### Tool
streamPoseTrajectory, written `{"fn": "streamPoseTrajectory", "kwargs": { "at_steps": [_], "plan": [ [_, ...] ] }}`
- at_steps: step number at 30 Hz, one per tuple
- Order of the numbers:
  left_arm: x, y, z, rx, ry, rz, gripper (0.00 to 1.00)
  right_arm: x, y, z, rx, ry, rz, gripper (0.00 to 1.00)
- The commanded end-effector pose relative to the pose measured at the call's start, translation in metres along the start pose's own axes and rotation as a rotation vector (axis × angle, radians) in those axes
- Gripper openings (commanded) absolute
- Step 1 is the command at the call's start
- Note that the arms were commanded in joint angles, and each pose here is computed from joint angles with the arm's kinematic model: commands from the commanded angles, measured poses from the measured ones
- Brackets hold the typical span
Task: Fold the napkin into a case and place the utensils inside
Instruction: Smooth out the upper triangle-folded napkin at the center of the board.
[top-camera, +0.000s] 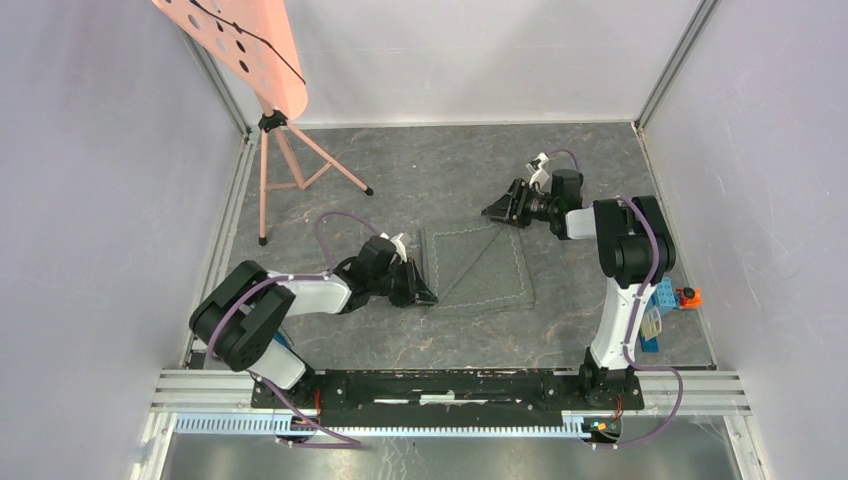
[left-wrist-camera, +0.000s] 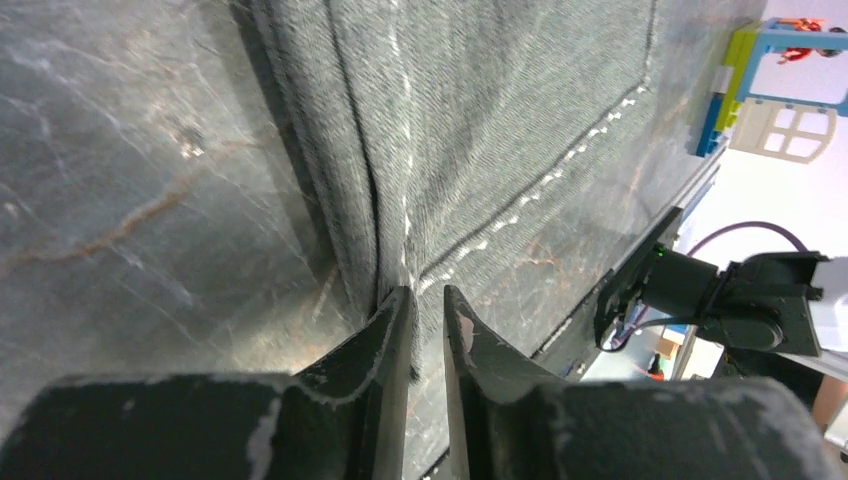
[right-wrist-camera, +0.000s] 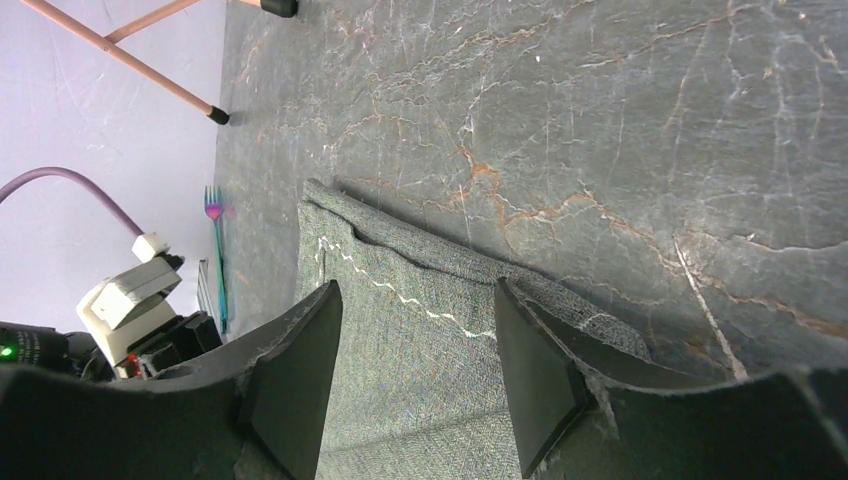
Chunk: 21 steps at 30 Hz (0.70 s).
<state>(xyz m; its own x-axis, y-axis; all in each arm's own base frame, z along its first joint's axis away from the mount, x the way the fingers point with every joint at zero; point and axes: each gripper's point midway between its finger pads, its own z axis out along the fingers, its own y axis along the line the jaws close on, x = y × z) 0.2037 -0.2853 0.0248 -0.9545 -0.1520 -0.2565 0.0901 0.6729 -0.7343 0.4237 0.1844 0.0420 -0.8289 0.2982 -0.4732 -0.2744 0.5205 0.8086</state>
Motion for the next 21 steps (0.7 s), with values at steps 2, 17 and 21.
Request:
{"fn": "streamPoseTrajectory", "kwargs": {
  "at_steps": [2,17,21],
  "plan": [
    [-0.004,-0.035,-0.024,0.078,0.016,0.099,0.28,-0.028,0.031,-0.010,-0.026,-0.036,-0.097,0.64],
    [0.004,-0.030,-0.005,0.134,0.046,0.011,0.26,0.027,0.049,-0.011,-0.087,0.004,-0.090,0.74],
    [0.012,-0.001,0.000,0.049,0.031,0.009,0.24,0.031,0.030,-0.003,-0.060,0.020,-0.094,0.78]
  ]
}}
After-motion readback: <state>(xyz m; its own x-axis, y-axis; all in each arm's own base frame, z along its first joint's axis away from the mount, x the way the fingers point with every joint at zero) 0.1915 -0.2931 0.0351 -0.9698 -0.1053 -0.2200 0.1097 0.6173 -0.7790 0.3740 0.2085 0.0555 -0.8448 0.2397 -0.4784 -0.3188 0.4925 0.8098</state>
